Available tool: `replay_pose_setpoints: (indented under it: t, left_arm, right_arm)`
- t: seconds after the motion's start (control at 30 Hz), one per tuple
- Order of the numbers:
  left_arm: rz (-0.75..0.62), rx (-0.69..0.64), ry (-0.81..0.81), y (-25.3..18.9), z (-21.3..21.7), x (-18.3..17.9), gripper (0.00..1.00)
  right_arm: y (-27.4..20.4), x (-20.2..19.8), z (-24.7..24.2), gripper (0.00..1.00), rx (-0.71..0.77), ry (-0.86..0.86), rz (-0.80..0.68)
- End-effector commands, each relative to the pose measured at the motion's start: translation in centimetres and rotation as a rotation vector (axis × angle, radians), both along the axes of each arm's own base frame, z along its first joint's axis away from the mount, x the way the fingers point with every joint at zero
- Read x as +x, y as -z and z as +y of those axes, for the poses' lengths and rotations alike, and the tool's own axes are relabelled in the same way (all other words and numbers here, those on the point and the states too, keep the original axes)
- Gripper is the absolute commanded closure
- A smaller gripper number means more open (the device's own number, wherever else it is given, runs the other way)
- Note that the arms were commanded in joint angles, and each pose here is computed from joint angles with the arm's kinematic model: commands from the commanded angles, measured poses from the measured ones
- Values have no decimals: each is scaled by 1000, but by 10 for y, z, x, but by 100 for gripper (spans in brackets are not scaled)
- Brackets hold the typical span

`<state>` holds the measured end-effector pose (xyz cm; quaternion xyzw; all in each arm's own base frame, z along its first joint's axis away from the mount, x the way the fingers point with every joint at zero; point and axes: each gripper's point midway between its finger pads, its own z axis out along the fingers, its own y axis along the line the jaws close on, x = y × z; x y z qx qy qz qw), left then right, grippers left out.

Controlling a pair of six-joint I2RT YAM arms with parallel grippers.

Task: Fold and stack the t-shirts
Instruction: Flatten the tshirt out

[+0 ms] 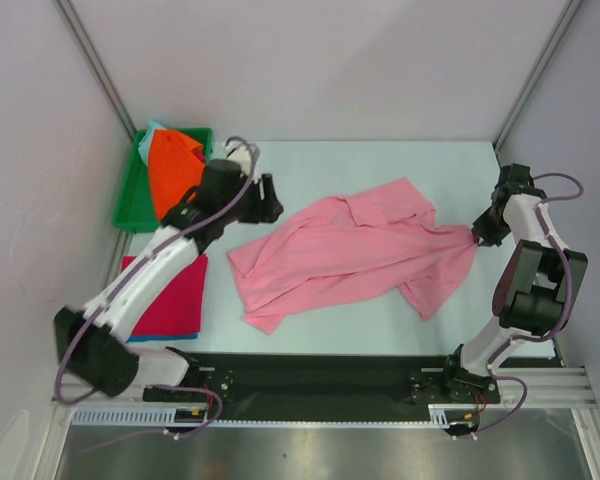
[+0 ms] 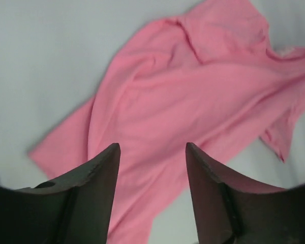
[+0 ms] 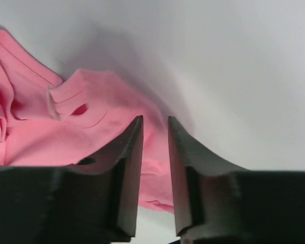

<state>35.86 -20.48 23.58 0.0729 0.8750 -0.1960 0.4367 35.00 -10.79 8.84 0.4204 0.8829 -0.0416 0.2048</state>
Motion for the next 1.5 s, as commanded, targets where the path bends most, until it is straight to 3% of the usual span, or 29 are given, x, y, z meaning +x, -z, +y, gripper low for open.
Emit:
replay_pose_setpoints:
  t: [0.0, 0.03, 0.07, 0.1, 0.13, 0.27, 0.33, 0.37, 0.5, 0.63, 0.77, 1.0, 1.27, 1.47]
  left_arm:
    - [247, -67, -66, 34, 29, -90, 42]
    - [310, -123, -148, 40, 35, -105, 59]
    - [359, -151, -194, 51, 47, -132, 67]
    - [396, -194, -227, 56, 48, -144, 69]
    - [451, -280, -292, 60, 47, -153, 63]
    - [523, -430, -435, 81, 56, -179, 52]
    - [561, -492, -530, 85, 61, -183, 33]
    - [605, -490, -584, 98, 65, -189, 31]
    - [678, -609, -802, 126, 78, -194, 35]
    - [724, -800, -952, 148, 79, -188, 39]
    - [767, -878, -1005, 170, 77, -183, 44]
    - [796, -762, -1075, 185, 86, -176, 43]
    - [802, -801, -1111, 190, 89, -171, 50]
    - [897, -771, -1104, 198, 80, -177, 53]
  right_arm:
    - [-23, 24, 7, 66, -36, -98, -73]
    - [-35, 24, 15, 49, -71, -141, -96]
    - [-42, 26, 33, 41, -98, -194, -109]
    - [-44, 22, 38, 36, -136, -212, -104]
    - [-51, 20, 47, 28, -152, -239, -116]
    - [-72, 2, 97, 27, -165, -361, -161]
    - [-66, -15, 123, 28, -124, -415, -154]
    - [-69, -21, 131, 28, -98, -425, -175]
    - [-78, -53, 166, 31, 75, -431, -283]
    - [-80, -73, 171, 32, 92, -448, -312]
    - [-80, -88, 164, 33, 65, -459, -290]
    - [-78, -93, 163, 33, 57, -473, -291]
    - [-78, -88, 161, 33, 35, -491, -282]
    - [-76, -84, 160, 33, 31, -497, -273]
